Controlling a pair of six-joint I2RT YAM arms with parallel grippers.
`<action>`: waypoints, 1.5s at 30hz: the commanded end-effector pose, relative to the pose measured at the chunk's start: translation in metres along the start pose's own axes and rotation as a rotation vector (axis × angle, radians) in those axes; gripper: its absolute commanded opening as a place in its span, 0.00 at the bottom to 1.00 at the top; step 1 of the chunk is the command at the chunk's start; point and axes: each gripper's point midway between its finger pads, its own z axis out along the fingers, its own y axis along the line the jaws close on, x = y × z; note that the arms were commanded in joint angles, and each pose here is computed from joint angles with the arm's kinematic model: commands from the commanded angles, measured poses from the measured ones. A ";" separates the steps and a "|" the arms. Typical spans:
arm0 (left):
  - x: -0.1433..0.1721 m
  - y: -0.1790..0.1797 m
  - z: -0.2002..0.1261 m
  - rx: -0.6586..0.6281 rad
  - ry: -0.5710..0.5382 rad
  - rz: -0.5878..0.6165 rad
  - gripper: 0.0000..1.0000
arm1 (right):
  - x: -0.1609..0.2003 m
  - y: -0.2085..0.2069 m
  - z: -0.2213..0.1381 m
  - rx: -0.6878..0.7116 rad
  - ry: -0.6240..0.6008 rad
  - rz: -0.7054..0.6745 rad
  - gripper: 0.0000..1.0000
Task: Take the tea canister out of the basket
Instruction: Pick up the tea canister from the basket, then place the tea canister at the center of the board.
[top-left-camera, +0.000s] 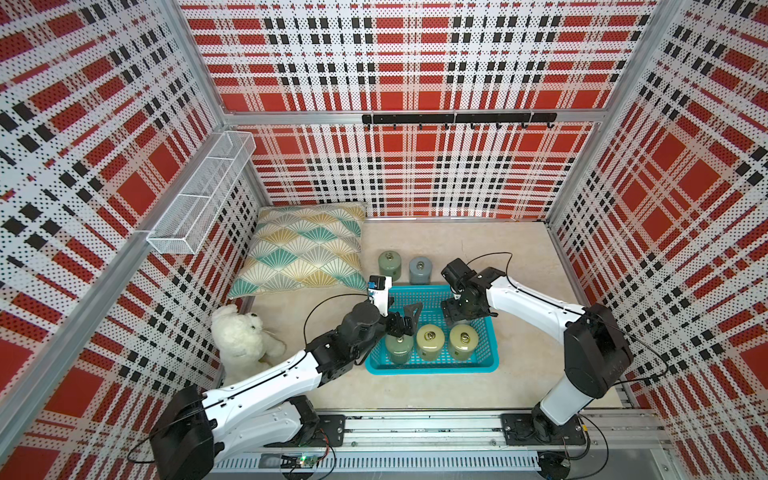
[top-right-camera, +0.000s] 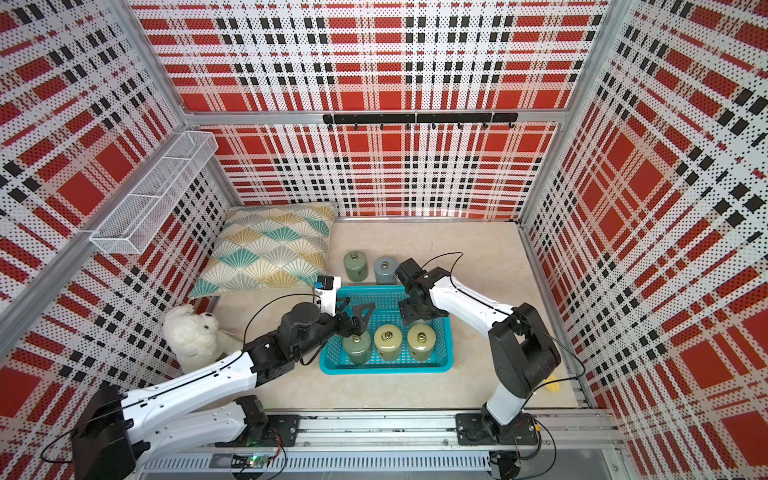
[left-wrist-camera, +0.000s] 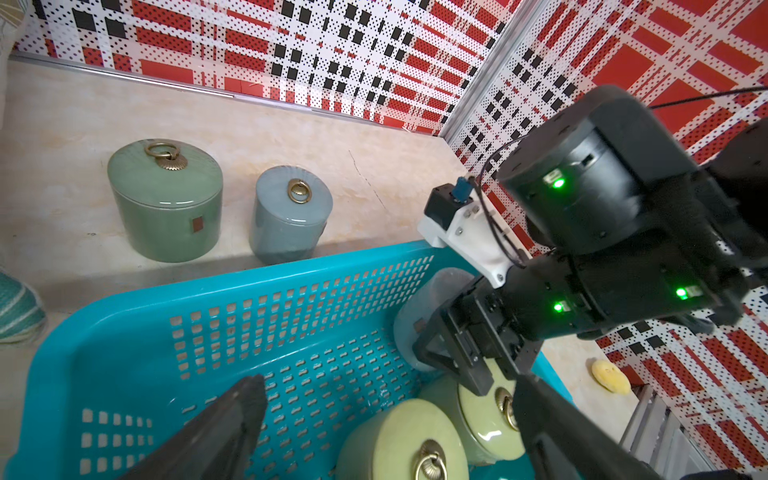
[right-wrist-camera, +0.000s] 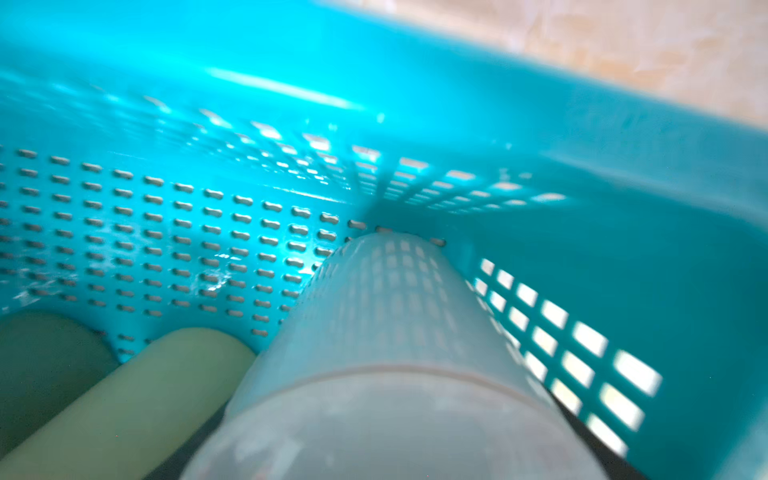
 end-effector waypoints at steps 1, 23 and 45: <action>-0.004 0.001 -0.005 -0.005 -0.025 -0.001 0.99 | -0.020 0.001 -0.044 -0.025 -0.112 0.022 0.73; -0.016 0.013 -0.029 -0.023 -0.118 -0.049 0.99 | -0.117 0.004 -0.099 -0.051 -0.310 0.084 0.72; -0.013 0.019 -0.031 -0.037 -0.122 -0.034 0.99 | -0.189 -0.029 -0.008 0.014 -0.230 0.171 0.72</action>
